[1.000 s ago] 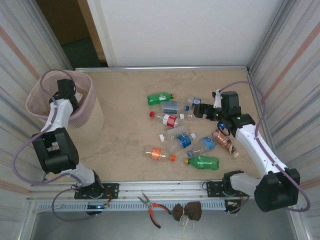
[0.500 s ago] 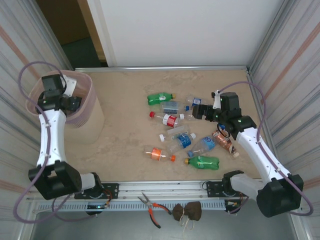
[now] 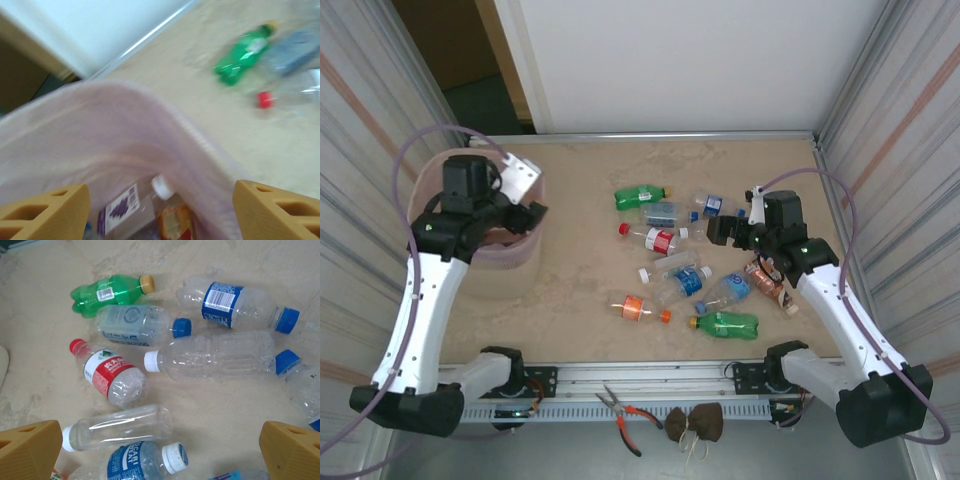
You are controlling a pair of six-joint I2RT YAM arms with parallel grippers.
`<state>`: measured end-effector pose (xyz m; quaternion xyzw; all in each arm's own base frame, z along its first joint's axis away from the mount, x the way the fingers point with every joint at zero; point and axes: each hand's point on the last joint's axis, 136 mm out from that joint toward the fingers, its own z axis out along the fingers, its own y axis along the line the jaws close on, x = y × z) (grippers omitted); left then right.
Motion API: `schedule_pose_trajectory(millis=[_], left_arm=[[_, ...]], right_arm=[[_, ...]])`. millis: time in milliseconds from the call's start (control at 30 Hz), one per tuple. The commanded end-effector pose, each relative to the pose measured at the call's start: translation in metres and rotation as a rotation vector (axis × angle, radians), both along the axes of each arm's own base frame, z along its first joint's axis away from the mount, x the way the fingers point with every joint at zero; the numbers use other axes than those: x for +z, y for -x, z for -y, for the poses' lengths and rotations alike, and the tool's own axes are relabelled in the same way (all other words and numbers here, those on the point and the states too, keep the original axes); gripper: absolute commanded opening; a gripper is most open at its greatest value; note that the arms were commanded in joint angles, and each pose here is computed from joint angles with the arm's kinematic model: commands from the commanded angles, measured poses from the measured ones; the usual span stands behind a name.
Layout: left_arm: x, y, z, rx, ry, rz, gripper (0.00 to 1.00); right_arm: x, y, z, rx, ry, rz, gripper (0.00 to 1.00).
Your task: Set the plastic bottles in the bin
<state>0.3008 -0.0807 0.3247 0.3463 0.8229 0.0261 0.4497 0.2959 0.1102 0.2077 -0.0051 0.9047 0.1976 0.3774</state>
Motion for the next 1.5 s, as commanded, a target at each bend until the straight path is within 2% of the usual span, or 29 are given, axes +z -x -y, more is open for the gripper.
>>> schedule_pose_trajectory(millis=[0,100,167,333,667,800,967,1200,1467], left_arm=[[-0.004,0.031,0.037,-0.201,-0.002,-0.003,0.76],[-0.007,0.032,0.039,-0.213,-0.033,0.022,0.77],[-0.010,0.022,0.024,-0.142,-0.087,0.037,0.76],[-0.006,0.012,0.014,-0.099,-0.087,0.016,0.73],[0.048,0.018,0.015,-0.064,-0.076,0.068,0.73],[0.055,0.037,0.037,-0.161,-0.098,0.061,0.72],[0.036,0.073,0.083,-0.402,-0.162,0.037,0.71],[-0.018,0.105,0.135,-0.659,-0.295,-0.015,0.69],[-0.095,0.126,0.182,-0.857,-0.398,-0.092,0.72]], right_arm=[[0.000,0.012,0.001,0.006,0.009,-0.007,1.00],[-0.003,0.016,0.002,0.008,0.013,-0.020,1.00],[-0.004,0.017,0.001,0.011,0.014,-0.024,1.00],[-0.002,0.018,0.001,0.014,0.020,-0.016,1.00],[0.006,0.017,0.001,0.011,0.017,-0.002,1.00],[0.009,0.017,-0.001,0.015,0.015,0.004,1.00],[0.012,0.017,-0.002,0.023,0.020,0.008,1.00],[0.014,0.018,0.000,0.026,0.033,0.012,1.00],[0.014,0.020,0.001,0.022,0.037,0.011,1.00]])
